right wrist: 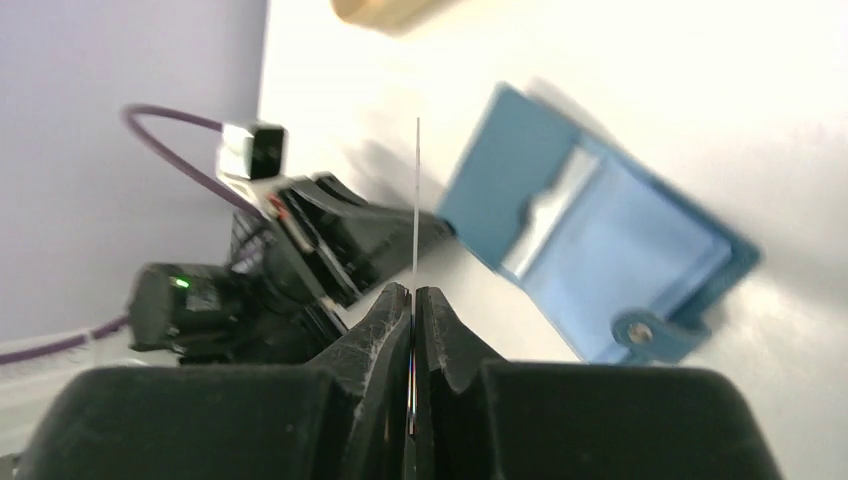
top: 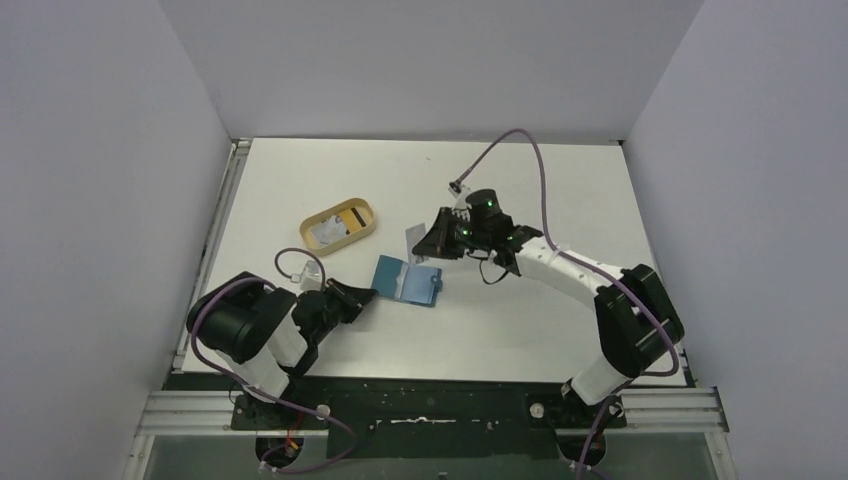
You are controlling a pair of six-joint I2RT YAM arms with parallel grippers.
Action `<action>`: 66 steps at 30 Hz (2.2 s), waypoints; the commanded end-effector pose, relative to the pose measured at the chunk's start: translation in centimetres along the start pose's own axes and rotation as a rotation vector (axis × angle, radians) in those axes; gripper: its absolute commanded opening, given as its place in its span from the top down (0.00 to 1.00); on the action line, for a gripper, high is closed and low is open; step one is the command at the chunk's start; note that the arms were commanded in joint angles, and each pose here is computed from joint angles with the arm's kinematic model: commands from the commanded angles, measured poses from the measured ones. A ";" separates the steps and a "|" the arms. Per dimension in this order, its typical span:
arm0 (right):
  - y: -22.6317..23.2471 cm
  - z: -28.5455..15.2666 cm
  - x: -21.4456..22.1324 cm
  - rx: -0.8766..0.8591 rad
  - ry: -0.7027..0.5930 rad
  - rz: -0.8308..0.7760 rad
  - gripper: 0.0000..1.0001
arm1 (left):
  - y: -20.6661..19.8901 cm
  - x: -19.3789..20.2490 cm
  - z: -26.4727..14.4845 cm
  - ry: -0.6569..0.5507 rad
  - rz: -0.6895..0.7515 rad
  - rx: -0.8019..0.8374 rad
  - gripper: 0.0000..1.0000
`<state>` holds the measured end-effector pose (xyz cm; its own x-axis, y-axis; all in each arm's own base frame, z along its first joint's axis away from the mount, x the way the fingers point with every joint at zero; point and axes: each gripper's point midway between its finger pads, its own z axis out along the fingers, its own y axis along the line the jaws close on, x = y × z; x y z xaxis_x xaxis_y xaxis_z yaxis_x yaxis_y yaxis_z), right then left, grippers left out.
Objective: Take the credit cards out of the card holder
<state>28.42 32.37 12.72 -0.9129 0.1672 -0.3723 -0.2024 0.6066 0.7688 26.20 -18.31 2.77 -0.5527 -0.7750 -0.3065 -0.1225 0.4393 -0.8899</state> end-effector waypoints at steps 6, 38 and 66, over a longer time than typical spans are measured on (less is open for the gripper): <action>6.0 3.0 -8.5 -0.072 -0.020 -0.180 1.00 | -2.4 -1.6 0.7 -0.028 0.134 0.007 0.72; 8.9 24.6 -7.3 -0.311 0.157 -0.130 1.00 | 0.5 -11.9 -12.0 -0.197 0.249 -0.458 0.19; 14.0 12.9 -13.6 -0.226 0.025 -0.304 0.28 | -4.6 -14.8 -13.2 -0.278 0.320 -0.369 0.19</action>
<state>42.72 50.55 10.49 -0.9108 -0.0509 -0.4098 -0.3792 0.4955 0.7814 22.52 -3.19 12.09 -0.4508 -0.6550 -0.6064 -0.3682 0.7553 -0.5422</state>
